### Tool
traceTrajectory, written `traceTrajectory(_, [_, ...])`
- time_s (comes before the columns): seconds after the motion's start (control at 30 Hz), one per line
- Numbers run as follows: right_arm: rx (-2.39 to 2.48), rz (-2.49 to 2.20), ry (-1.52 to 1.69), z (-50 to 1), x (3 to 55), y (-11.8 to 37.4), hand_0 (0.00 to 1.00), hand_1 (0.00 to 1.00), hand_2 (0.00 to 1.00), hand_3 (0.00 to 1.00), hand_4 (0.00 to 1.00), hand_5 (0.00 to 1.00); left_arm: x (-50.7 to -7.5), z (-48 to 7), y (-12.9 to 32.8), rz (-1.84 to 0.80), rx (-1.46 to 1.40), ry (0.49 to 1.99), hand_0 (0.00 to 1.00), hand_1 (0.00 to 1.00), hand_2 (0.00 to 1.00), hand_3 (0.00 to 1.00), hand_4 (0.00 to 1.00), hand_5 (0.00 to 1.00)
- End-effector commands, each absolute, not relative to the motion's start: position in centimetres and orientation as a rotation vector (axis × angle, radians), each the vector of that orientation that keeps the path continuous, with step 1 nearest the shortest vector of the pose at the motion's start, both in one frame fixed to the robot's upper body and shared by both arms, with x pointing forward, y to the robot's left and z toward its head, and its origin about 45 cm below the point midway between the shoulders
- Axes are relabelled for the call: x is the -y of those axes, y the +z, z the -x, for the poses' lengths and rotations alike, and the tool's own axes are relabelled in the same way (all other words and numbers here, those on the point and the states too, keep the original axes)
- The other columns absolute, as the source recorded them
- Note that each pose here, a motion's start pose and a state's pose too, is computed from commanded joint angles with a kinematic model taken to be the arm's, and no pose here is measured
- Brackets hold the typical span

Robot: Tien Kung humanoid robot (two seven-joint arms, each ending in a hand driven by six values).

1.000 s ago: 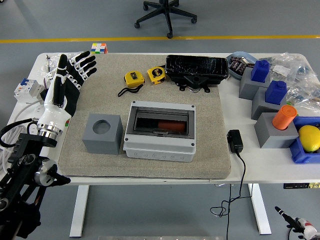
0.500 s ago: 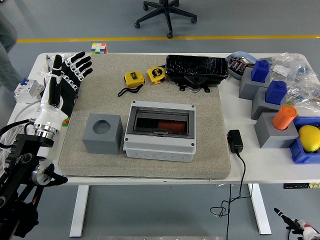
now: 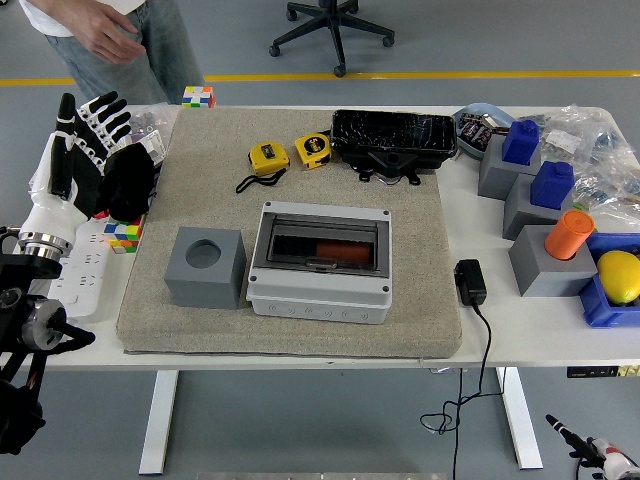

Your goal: Fetch the battery,place it into the box,close the lid of the box

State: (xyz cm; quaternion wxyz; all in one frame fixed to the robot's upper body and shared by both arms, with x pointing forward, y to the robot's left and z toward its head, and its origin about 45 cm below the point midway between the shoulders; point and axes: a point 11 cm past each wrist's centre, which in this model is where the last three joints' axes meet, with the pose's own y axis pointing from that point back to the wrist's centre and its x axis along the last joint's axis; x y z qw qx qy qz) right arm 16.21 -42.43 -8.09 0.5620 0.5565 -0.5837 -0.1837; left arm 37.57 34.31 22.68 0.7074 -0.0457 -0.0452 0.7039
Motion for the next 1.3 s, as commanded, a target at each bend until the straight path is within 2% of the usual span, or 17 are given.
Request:
traceTrajectory(0.07, [1.376,-1.309,-0.433,-16.2,42.5,-8.1,0.904,0.883,0.821,0.861,0.998,0.998,-35.1,-37.7,22.9,0.043,0.136,1.568,0.883,0.876,0.837,0.8,0.998,0.938])
traceTrajectory(0.1, [1.377,-1.309,-0.433,-16.2,42.5,-8.1,0.904,0.884,0.82,0.861,0.998,0.998,-35.6,-37.8,23.0,0.007,0.156,1.57,0.901,0.892,0.857,0.81,0.998,0.897])
traceTrajectory(0.3, [1.38,-1.315,-0.433,-16.4,42.3,-8.1,0.904,0.883,0.82,0.861,0.998,0.998,-38.8,-38.0,22.5,-0.078,0.176,1.625,0.882,0.885,0.849,0.805,0.998,0.879])
traceTrajectory(0.47, [1.377,-1.315,-0.439,-16.2,42.1,-8.2,0.904,0.883,0.82,0.861,0.998,0.998,-41.9,-37.8,21.9,-0.002,0.11,1.731,0.882,0.885,0.849,0.805,0.998,0.879])
traceTrajectory(0.5, [1.378,-1.314,-0.441,-16.2,42.1,-8.2,0.904,0.884,0.82,0.861,0.998,0.998,-42.3,-37.8,21.8,0.036,0.087,1.752,0.871,0.851,0.805,0.785,0.998,0.896])
traceTrajectory(0.57, [1.378,-1.313,-0.443,-16.1,42.1,-8.2,0.904,0.884,0.82,0.861,0.998,0.998,-43.2,-37.5,21.8,0.118,0.045,1.791,0.871,0.851,0.805,0.785,0.998,0.896])
traceTrajectory(0.67, [1.378,-1.312,-0.443,-16.1,42.1,-8.2,0.904,0.884,0.82,0.861,0.998,0.998,-43.8,-37.3,21.8,0.175,0.017,1.815,0.871,0.851,0.805,0.785,0.998,0.896])
traceTrajectory(0.7, [1.379,-1.313,-0.442,-16.2,42.1,-8.2,0.903,0.883,0.82,0.86,0.998,0.998,-43.8,-37.2,21.8,0.182,0.014,1.818,0.866,0.855,0.81,0.787,0.998,0.998])
traceTrajectory(1.3, [1.36,-1.311,-0.437,-15.7,42.3,-8.3,0.903,0.884,0.82,0.86,0.998,0.998,-43.1,-35.5,21.0,0.191,-0.039,1.835,0.85,0.832,0.795,0.776,0.998,0.998])
